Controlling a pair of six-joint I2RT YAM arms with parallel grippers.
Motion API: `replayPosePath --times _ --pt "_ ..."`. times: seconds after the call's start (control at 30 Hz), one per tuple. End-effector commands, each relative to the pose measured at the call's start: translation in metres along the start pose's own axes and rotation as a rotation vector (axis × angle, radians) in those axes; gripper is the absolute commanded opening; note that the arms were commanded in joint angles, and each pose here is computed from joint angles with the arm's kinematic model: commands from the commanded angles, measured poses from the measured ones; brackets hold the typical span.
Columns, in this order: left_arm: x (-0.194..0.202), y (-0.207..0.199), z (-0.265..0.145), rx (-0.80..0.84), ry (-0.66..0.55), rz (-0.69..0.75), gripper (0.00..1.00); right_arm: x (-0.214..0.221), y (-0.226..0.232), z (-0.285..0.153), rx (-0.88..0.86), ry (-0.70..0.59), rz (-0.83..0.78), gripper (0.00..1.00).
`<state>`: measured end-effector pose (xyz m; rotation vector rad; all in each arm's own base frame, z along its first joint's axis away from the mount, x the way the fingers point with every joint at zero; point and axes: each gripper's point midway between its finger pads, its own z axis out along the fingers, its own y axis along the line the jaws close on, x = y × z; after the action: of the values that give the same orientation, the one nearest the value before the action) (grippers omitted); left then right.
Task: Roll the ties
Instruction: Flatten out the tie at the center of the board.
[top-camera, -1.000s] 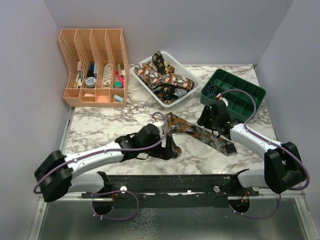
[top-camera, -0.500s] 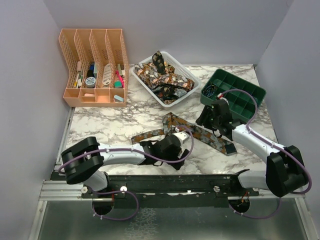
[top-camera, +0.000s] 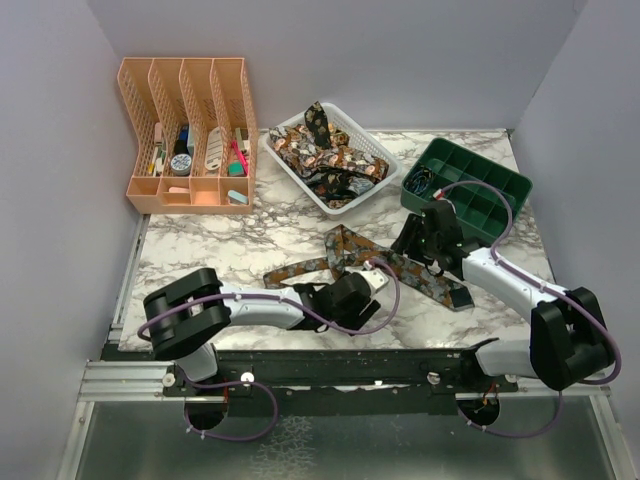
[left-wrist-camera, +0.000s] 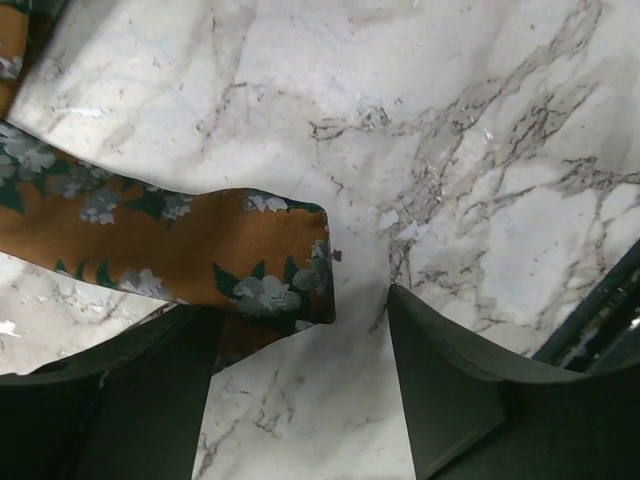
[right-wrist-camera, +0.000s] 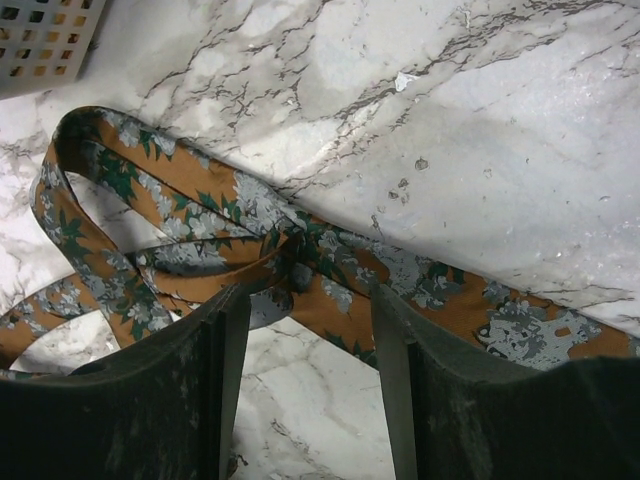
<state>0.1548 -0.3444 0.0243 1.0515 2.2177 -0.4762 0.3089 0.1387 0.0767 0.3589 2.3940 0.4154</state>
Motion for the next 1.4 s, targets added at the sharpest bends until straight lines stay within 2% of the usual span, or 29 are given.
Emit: replayPosePath --times 0.0,0.13,0.23,0.33,0.5,0.7,1.0,1.2,1.37 --pt "0.003 0.005 0.009 -0.032 0.028 0.061 0.62 0.002 -0.001 0.000 0.005 0.026 0.009 0.56" --pt "-0.009 0.004 0.002 -0.034 0.005 0.059 0.33 0.000 0.005 -0.001 -0.025 0.028 -0.027 0.56" --pt "-0.030 0.001 -0.016 0.001 -0.060 0.011 0.21 -0.003 0.019 -0.006 -0.109 0.028 -0.082 0.57" --pt "-0.059 0.006 -0.045 0.076 -0.157 -0.101 0.11 -0.006 0.034 -0.011 -0.195 0.022 -0.137 0.57" --pt "-0.090 0.044 -0.085 0.166 -0.285 -0.293 0.07 -0.006 0.057 -0.016 -0.336 0.026 -0.213 0.57" --pt "-0.101 0.087 -0.112 0.202 -0.340 -0.442 0.06 0.007 0.083 -0.015 -0.478 0.071 -0.300 0.57" --pt "-0.078 0.177 -0.139 0.122 -0.368 -0.734 0.04 0.008 0.113 -0.004 -0.364 -0.097 -0.677 0.60" --pt "-0.058 0.212 -0.145 0.120 -0.373 -0.881 0.04 0.039 0.129 0.020 -0.303 -0.049 -0.952 0.62" --pt "-0.044 0.228 -0.142 0.127 -0.348 -0.956 0.04 0.051 0.129 0.035 -0.238 -0.026 -1.110 0.63"
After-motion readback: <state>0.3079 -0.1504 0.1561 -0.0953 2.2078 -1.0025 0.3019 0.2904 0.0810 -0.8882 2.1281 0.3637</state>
